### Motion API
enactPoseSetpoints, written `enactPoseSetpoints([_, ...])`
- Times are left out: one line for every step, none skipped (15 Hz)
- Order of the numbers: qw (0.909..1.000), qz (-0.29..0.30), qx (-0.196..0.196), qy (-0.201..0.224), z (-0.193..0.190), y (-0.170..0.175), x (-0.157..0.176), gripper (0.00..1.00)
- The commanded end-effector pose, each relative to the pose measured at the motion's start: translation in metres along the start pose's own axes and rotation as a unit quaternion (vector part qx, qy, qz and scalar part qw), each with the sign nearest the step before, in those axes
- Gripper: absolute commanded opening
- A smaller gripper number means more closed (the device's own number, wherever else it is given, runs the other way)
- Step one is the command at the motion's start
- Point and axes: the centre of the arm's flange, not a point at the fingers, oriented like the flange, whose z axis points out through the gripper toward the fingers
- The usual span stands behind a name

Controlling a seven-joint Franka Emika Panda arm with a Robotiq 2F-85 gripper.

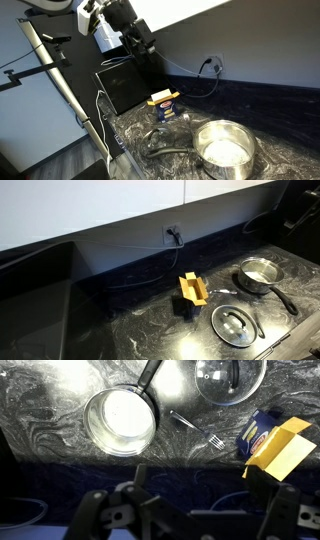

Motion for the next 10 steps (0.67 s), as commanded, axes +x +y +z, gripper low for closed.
enactPoseSetpoints([0.9992, -0.038, -0.005, 0.011, 0.005, -0.033, -0.011, 1.00])
enactPoseSetpoints([0.9984, -0.054, -0.003, 0.014, 0.006, -0.047, -0.017, 1.00])
enactPoseSetpoints([0.9966, -0.081, -0.003, 0.014, 0.011, -0.066, -0.026, 1.00])
enactPoseSetpoints([0.9941, -0.107, -0.007, 0.015, 0.016, -0.084, -0.034, 1.00])
enactPoseSetpoints([0.9908, -0.134, -0.007, 0.013, 0.022, -0.102, -0.043, 1.00])
enactPoseSetpoints([0.9862, -0.164, -0.011, 0.015, 0.031, -0.120, -0.053, 1.00])
enactPoseSetpoints([0.9815, -0.191, -0.011, 0.012, 0.039, -0.134, -0.063, 1.00])
enactPoseSetpoints([0.9761, -0.217, -0.013, 0.013, 0.046, -0.146, -0.073, 1.00])
enactPoseSetpoints([0.9709, -0.238, -0.020, 0.020, 0.049, -0.150, -0.079, 1.00])
enactPoseSetpoints([0.9803, -0.197, -0.010, 0.002, 0.041, -0.147, -0.065, 1.00])
